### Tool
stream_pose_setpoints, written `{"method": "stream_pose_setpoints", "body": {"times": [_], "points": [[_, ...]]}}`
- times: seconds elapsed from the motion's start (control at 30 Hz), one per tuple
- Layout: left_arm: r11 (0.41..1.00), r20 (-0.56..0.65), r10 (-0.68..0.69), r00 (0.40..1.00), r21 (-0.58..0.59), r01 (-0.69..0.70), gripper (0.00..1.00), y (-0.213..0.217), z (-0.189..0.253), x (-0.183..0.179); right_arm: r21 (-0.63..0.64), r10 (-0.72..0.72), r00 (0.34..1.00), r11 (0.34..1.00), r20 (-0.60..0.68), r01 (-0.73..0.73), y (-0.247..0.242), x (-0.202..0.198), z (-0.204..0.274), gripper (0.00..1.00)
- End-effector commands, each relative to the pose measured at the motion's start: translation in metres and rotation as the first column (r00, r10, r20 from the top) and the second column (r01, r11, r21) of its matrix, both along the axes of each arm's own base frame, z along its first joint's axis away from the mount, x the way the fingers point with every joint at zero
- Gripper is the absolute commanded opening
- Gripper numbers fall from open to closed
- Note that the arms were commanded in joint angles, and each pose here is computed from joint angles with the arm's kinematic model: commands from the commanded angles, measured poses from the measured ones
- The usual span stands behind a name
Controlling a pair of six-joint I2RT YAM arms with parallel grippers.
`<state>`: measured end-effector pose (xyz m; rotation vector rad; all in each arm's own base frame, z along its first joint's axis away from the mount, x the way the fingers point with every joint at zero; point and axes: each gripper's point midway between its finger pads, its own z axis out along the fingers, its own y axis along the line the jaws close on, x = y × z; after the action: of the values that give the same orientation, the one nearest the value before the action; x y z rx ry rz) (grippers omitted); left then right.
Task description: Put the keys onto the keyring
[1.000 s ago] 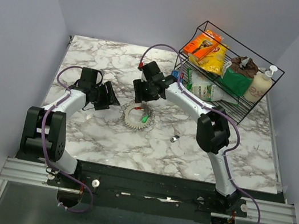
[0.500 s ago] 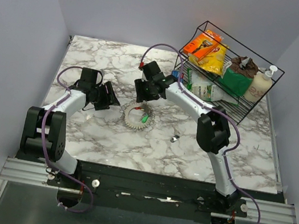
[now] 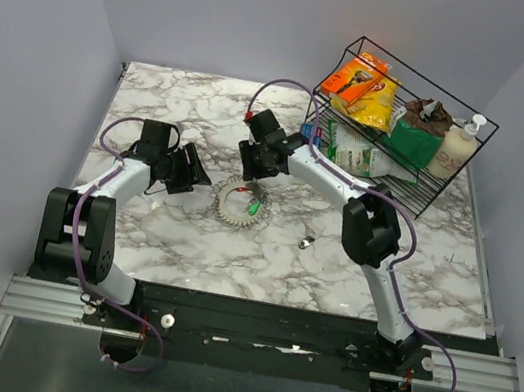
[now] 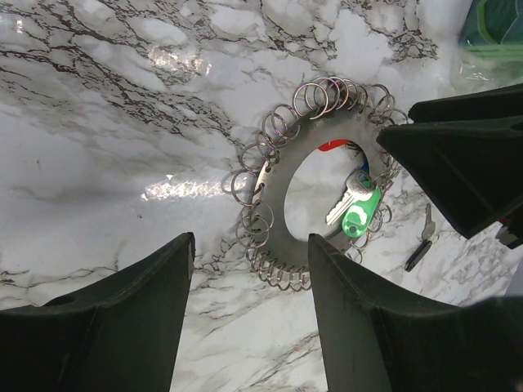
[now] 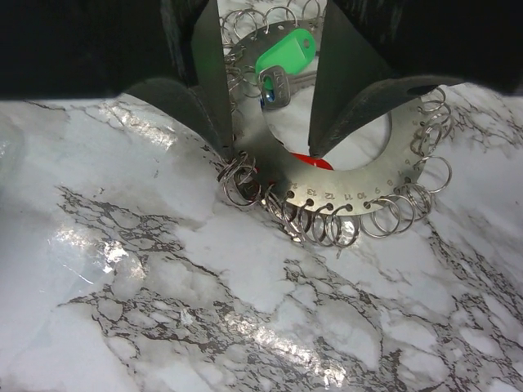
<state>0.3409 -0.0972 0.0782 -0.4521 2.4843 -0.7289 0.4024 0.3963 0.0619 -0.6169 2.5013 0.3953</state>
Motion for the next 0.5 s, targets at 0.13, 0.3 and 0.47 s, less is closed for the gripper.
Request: {"method": "stream_pose_setpoints", "body": {"times": [0.13,0.3,0.47], "points": [[1.000,0.033,-0.009,0.999,-0.029,0.010,0.67,-0.003,0.010,-0.001,-0.031,-0.016,1.000,0.999,-0.024,0.015,0.003,0.001,-0.021,0.49],[1.000,0.030,-0.006,1.000,-0.028,0.007,0.67,-0.003,0.010,-0.002,-0.044,-0.025,0.999,0.999,-0.026,0.024,0.001,0.002,-0.028,0.46],[1.000,0.030,-0.006,1.000,-0.028,0.007,0.67,-0.003,0.010,-0.001,-0.059,-0.033,0.999,0.998,-0.025,0.031,-0.002,0.002,-0.032,0.39]]}}
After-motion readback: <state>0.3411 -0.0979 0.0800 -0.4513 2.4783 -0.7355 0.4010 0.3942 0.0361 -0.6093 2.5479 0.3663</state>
